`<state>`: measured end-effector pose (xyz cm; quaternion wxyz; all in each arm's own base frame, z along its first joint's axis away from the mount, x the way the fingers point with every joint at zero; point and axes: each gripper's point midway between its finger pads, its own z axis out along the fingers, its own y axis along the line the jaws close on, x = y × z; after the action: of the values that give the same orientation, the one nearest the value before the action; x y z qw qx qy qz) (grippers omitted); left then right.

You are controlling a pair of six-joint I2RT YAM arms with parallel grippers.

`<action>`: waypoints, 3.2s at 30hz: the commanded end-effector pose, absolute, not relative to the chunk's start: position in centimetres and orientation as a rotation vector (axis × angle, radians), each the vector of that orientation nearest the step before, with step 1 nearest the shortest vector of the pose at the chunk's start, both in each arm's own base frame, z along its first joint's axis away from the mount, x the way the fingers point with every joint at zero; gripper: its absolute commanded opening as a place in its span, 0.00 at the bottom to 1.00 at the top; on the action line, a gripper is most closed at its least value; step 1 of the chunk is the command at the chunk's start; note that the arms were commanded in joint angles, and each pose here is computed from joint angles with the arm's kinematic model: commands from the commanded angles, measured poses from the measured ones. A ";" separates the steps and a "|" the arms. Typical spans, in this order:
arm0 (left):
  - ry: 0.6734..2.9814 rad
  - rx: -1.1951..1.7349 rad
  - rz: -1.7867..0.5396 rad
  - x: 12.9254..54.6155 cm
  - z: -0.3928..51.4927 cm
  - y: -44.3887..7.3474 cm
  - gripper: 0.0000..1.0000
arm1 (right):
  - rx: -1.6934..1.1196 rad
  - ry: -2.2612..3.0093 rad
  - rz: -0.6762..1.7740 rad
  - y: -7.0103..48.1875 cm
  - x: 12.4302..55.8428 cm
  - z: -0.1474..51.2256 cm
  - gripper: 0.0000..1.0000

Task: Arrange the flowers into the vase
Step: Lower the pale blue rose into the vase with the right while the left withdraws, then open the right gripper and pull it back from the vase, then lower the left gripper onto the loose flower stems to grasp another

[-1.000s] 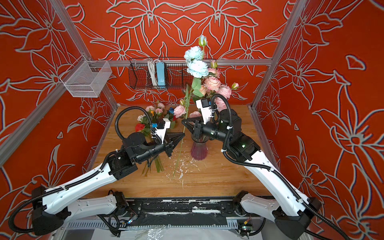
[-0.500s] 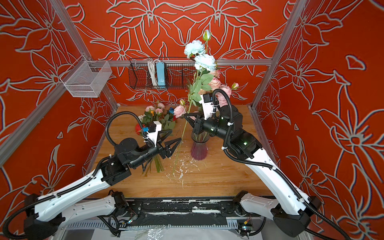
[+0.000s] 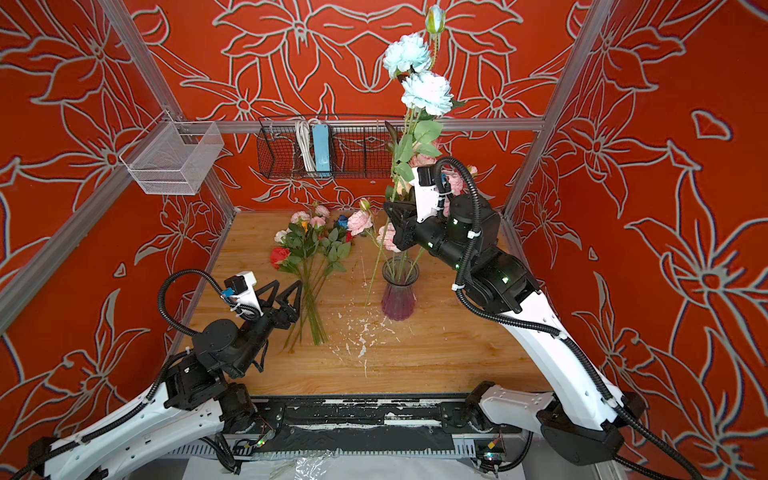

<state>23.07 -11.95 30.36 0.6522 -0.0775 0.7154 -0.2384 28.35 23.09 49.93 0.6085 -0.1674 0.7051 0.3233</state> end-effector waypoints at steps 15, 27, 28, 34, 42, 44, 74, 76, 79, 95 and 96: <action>1.673 -0.602 -0.365 24.9 25.1 -7.2 0.80 | -0.314 1.485 0.409 18.8 29.8 55.2 0.00; 1.653 -0.607 -0.379 24.5 25.5 -6.4 0.80 | -0.362 1.555 0.295 19.0 31.3 53.2 0.00; 1.654 -0.607 -0.380 24.5 25.5 -6.4 0.80 | -0.366 1.567 0.290 19.0 31.4 52.4 0.00; 1.675 -0.593 -0.379 24.9 25.1 -6.7 0.80 | -0.384 1.670 0.312 19.3 31.2 46.8 0.01; 1.692 -0.581 -0.381 25.4 24.6 -7.1 0.80 | -0.361 1.775 0.332 19.0 30.8 40.4 0.06; 1.701 -0.576 -0.383 25.6 24.6 -7.4 0.80 | -0.348 1.786 0.339 18.9 30.6 39.6 0.10; 2.048 -0.319 -0.344 28.7 23.6 -12.8 0.81 | -0.196 1.853 0.458 13.2 23.2 34.4 0.43; 2.094 -0.302 -0.333 28.9 22.9 -13.0 0.81 | -0.163 1.885 0.453 12.3 22.4 32.7 0.43; 2.128 -0.300 -0.346 29.2 22.3 -13.3 0.82 | -0.105 1.924 0.425 10.6 21.3 30.5 0.43; 2.494 -0.341 -0.359 31.1 15.1 -13.7 0.82 | 0.254 2.084 0.423 8.1 20.8 20.1 0.54; 2.516 -0.341 -0.358 31.2 14.7 -13.8 0.82 | 0.258 2.104 0.416 8.1 20.8 19.9 0.56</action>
<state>31.69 -13.15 15.59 0.3265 -0.1360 0.9272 -0.1231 20.55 8.30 19.89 0.4772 0.0700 0.8605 0.1640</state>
